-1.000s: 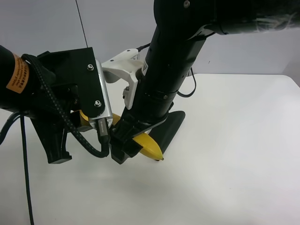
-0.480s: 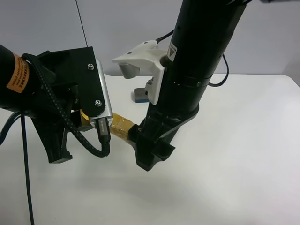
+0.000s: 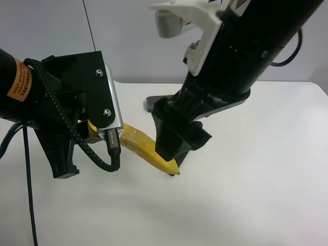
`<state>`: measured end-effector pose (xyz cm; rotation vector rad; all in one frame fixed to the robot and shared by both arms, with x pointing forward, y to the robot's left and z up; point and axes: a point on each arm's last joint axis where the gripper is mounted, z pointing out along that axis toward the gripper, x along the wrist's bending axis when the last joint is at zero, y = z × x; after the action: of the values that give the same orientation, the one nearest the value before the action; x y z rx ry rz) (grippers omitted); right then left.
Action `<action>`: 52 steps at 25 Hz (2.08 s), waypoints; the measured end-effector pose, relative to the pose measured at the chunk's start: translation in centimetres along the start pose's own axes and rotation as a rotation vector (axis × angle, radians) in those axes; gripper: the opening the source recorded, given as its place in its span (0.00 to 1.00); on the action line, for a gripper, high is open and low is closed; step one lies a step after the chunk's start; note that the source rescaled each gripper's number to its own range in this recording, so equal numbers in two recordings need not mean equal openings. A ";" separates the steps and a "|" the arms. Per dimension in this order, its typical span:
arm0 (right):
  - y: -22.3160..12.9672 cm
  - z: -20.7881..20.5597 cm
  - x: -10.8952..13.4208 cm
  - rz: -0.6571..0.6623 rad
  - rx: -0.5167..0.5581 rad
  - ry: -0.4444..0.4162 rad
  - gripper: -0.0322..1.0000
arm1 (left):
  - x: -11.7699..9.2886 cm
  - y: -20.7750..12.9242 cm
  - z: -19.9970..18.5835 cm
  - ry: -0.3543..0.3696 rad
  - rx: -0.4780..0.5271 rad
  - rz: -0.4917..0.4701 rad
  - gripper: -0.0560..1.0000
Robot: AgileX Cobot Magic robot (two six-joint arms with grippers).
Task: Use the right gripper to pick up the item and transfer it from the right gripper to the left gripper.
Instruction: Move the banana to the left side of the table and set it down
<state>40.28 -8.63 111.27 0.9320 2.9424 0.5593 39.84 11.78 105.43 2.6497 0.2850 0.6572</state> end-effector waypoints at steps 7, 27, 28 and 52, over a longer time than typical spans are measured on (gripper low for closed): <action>-6.9 -0.6 0.4 0.004 0.028 -0.013 1.00 | 0.0 0.0 0.0 0.000 0.000 0.000 0.08; -23.9 -2.7 1.3 -0.029 -0.413 -0.103 1.00 | -0.1 0.0 0.0 -0.006 -0.003 -0.011 0.08; -24.3 -2.7 1.3 -0.032 -0.436 -0.111 1.00 | -0.1 0.0 0.0 -0.006 -0.003 -0.011 0.08; -24.9 -2.2 0.9 0.051 -0.539 -0.172 1.00 | -0.1 0.0 0.0 -0.007 -0.003 -0.016 0.08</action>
<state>25.43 -27.81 105.10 0.9259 2.4196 1.1322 39.79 11.74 105.42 2.6435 0.3025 0.6430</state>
